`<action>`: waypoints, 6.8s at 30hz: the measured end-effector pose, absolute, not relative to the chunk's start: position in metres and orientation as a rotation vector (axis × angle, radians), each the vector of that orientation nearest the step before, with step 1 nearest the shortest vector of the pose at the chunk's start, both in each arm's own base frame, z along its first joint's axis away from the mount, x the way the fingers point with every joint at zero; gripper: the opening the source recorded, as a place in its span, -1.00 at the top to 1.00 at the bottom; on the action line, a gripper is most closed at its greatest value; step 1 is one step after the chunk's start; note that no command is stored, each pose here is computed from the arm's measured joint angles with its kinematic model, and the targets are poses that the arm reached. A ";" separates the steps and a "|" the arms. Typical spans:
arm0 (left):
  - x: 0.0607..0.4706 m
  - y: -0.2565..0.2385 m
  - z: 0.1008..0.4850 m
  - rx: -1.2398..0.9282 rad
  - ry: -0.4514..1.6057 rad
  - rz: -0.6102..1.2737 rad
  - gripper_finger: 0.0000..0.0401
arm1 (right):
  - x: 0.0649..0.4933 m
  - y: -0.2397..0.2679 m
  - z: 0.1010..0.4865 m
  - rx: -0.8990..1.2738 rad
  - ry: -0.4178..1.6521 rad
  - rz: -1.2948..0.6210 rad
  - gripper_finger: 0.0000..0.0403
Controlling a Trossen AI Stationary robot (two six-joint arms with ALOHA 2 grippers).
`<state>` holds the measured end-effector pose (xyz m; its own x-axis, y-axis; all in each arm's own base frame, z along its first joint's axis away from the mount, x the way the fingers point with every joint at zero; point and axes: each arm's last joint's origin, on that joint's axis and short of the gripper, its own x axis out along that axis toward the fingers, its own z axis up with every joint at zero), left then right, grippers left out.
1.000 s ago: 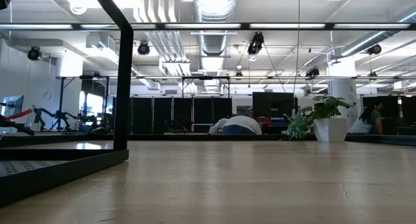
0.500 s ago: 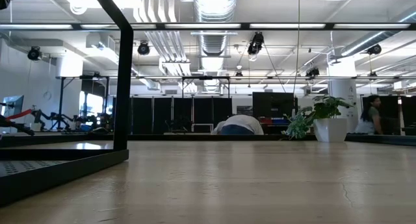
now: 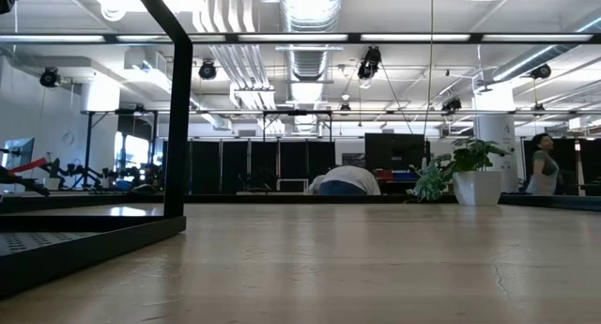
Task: Pick & Place Mini shaped plates
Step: Stack the black square plate on the black square plate on the shelf
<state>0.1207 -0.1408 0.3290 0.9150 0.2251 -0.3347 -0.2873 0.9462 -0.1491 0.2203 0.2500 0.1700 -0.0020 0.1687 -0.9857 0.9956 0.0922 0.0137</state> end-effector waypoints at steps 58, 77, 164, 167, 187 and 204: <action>0.123 -0.137 0.330 -0.166 0.308 0.293 0.74 | 0.306 0.171 0.298 0.436 1.279 -0.654 0.96; 0.167 -0.110 0.349 0.140 0.364 0.268 0.73 | 0.388 0.102 0.363 -0.220 0.818 -0.015 0.96; 0.264 -0.099 0.352 0.291 0.629 -0.067 0.99 | 0.392 0.097 0.355 -0.587 0.818 0.187 0.96; 0.264 -0.100 0.352 0.276 0.630 -0.072 1.00 | 0.392 0.098 0.355 -0.623 0.813 0.203 0.93; 0.231 -0.100 0.352 -0.088 0.785 0.064 1.00 | 0.372 0.098 0.381 -0.447 0.796 0.137 0.43; 0.195 -0.198 0.325 -0.484 0.920 0.024 1.00 | 0.318 0.083 0.440 -0.253 0.669 0.075 0.54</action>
<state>0.1950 -0.1979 0.3245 0.6131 -0.1838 -0.7683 -0.2231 0.8927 -0.3916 0.3180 0.0830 0.4401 0.7833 -0.0128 -0.6215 -0.1495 0.9666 -0.2083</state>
